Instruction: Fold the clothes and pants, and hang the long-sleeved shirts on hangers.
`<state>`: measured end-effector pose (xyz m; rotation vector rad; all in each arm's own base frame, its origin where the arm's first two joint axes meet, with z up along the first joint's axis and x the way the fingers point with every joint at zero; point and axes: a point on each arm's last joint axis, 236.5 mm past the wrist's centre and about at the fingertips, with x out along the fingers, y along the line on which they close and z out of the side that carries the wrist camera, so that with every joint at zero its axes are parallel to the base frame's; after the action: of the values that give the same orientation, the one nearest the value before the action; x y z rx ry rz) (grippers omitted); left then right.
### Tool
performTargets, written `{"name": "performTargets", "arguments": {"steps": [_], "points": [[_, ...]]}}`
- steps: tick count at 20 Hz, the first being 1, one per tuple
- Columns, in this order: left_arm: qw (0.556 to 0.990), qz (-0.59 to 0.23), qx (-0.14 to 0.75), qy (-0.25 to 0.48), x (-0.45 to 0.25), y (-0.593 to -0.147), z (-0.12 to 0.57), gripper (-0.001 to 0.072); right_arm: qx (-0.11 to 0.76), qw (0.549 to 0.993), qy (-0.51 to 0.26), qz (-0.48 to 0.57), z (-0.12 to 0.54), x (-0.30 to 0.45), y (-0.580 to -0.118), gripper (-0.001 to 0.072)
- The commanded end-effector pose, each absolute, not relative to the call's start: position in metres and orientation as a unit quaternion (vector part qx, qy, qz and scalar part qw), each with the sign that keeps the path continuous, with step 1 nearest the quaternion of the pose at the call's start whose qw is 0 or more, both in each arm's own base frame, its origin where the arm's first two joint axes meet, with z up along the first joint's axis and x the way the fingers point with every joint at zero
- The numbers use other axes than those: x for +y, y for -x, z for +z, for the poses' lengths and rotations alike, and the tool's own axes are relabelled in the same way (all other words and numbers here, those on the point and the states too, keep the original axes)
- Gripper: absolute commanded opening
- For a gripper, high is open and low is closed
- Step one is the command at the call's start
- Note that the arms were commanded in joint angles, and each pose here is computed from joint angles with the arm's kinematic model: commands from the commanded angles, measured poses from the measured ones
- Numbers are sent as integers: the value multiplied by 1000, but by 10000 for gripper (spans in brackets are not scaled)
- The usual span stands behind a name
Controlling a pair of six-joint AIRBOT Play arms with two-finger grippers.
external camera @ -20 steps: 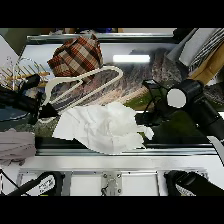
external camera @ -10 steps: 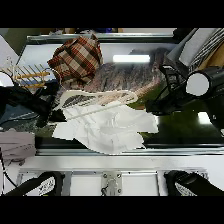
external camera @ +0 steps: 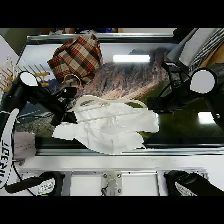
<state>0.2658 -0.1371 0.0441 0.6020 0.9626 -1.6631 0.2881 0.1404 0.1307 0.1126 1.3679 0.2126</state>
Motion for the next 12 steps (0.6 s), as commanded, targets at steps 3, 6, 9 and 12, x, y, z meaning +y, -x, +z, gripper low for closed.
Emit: {"name": "performTargets", "arguments": {"steps": [3, 6, 9, 12], "points": [[524, -703, 410, -253, -156, -273, 22, 14, 613, 781, -52, 109, 148, 143, -293, 13], [517, -705, 415, -252, -164, -273, 14, 14, 617, 778, -48, 110, 151, 142, -289, 13], [533, -693, 412, -257, -166, -282, 12, 14, 626, 771, -37, 114, 150, 139, -282, 12], [532, -694, 413, -256, -166, -281, 12, 14, 621, 774, -36, 117, 154, 139, -282, 13]]}}
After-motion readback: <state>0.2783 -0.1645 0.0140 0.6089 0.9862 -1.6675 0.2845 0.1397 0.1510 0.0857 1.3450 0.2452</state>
